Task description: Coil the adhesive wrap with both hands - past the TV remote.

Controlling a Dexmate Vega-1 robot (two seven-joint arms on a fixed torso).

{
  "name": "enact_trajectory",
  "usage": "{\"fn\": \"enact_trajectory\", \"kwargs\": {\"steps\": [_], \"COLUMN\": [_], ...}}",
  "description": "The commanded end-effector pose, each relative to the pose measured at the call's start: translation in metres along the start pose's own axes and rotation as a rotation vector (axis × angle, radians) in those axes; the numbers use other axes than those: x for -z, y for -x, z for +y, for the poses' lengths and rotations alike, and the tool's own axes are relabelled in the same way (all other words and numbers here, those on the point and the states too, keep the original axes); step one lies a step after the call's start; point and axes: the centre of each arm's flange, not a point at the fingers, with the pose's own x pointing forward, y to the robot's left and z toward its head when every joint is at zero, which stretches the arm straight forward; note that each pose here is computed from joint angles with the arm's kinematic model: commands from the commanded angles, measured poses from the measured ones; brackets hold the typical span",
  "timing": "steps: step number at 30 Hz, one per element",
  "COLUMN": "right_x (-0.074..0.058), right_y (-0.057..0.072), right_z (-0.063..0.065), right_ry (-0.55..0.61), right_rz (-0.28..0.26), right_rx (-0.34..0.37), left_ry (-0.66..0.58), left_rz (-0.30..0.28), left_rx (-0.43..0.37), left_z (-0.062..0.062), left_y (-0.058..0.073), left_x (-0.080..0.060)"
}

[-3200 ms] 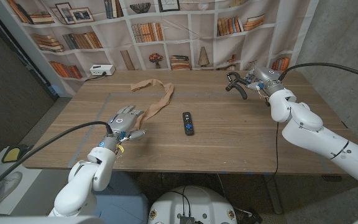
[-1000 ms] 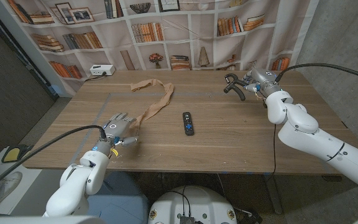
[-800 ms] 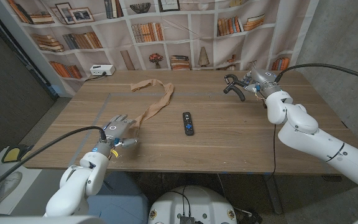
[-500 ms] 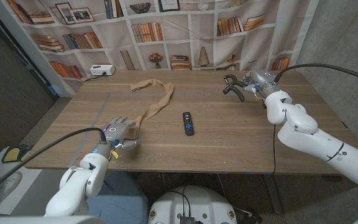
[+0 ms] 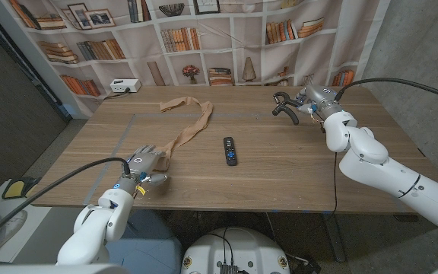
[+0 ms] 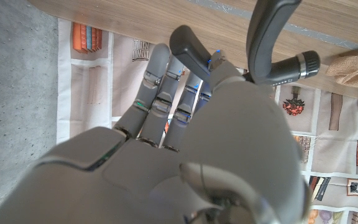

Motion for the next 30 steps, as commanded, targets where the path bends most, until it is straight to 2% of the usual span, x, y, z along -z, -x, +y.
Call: {"fn": "enact_trajectory", "kwargs": {"steps": [1, 12, 14, 17, 30], "right_x": [-0.0018, -0.0056, -0.0058, -0.0065, -0.01], "right_y": [0.0033, 0.0071, 0.0074, 0.0086, 0.0052], "right_z": [0.0009, -0.0008, -0.0009, -0.0018, -0.0016], "right_ry": [-0.001, 0.001, 0.003, 0.005, 0.006], "right_rz": [0.002, 0.0, 0.0, 0.003, -0.004], "right_rx": [-0.003, -0.001, -0.001, 0.001, -0.004], "left_ry": [-0.01, -0.026, -0.03, -0.034, -0.045], "left_rz": [0.02, 0.046, 0.034, 0.057, 0.073], "left_rx": [0.011, 0.0, -0.001, -0.001, 0.004], "left_z": [-0.0026, -0.0052, -0.0056, -0.0073, -0.0085], "left_y": [0.0007, 0.0007, 0.0006, 0.0, -0.0052], "left_x": [-0.0007, -0.0004, -0.0005, -0.0005, 0.0016]}}
